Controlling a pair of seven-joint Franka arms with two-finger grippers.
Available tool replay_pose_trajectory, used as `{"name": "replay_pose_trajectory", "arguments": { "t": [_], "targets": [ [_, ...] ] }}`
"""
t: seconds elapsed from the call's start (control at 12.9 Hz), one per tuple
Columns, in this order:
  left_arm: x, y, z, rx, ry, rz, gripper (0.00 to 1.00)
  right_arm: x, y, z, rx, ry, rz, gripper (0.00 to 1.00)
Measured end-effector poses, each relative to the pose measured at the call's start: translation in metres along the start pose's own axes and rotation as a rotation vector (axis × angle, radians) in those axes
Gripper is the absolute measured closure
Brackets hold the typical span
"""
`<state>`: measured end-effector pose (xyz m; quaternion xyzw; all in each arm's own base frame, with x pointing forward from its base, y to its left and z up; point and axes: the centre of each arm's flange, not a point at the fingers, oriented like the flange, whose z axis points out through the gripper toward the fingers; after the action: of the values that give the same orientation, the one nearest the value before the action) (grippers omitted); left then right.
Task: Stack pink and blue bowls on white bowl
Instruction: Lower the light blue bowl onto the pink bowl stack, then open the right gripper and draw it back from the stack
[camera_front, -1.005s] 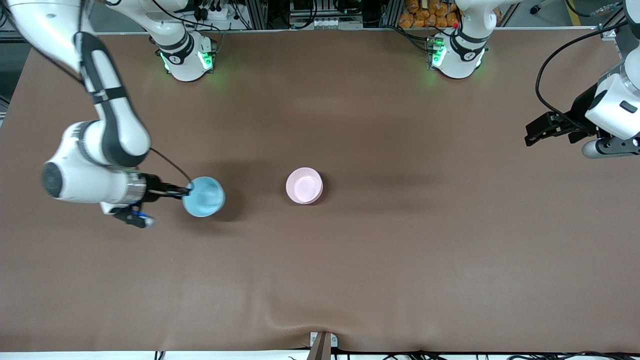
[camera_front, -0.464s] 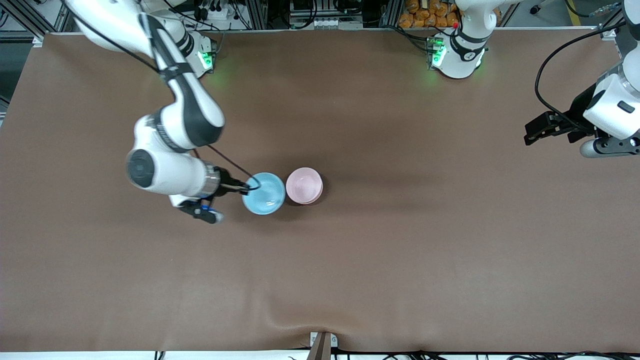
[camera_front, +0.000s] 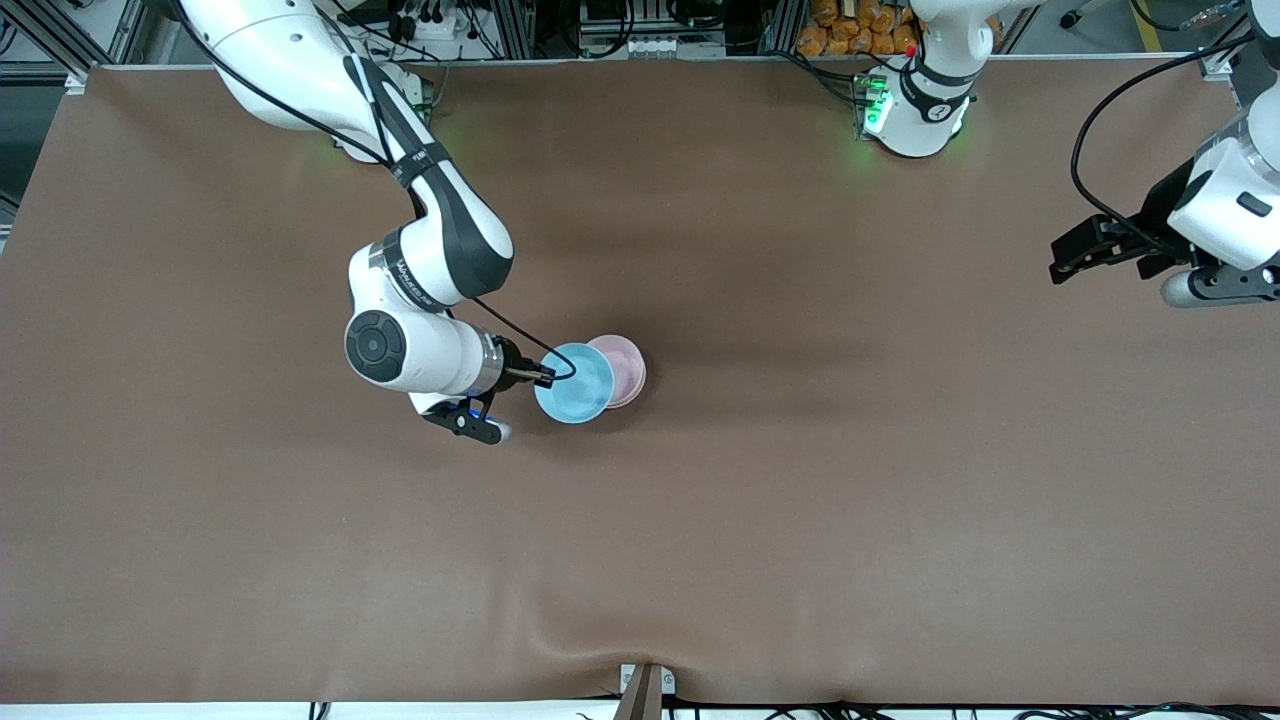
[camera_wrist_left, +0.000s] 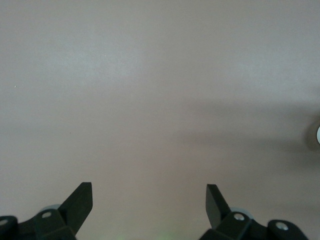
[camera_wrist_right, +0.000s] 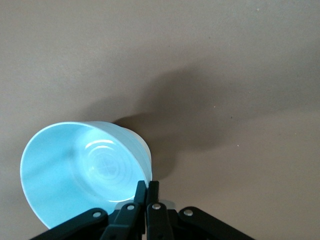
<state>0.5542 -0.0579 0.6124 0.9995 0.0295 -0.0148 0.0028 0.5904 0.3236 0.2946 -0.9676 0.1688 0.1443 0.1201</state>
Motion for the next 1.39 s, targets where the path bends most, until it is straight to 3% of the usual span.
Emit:
{"name": "replay_pose_trajectory", "arguments": {
  "t": [0.46, 0.93, 1.39],
  "targets": [
    [-0.003, 0.0, -0.001, 0.003, -0.004, 0.0, 0.0, -0.024, -0.012, 0.029, -0.032, -0.019, -0.029, 0.98],
    [-0.003, 0.0, -0.001, 0.003, -0.006, 0.0, 0.0, -0.041, -0.029, 0.057, -0.015, 0.022, -0.007, 0.98],
    [-0.003, 0.0, 0.003, 0.005, -0.015, 0.001, 0.0, -0.039, -0.026, 0.084, -0.025, 0.026, -0.003, 0.98]
  ]
}}
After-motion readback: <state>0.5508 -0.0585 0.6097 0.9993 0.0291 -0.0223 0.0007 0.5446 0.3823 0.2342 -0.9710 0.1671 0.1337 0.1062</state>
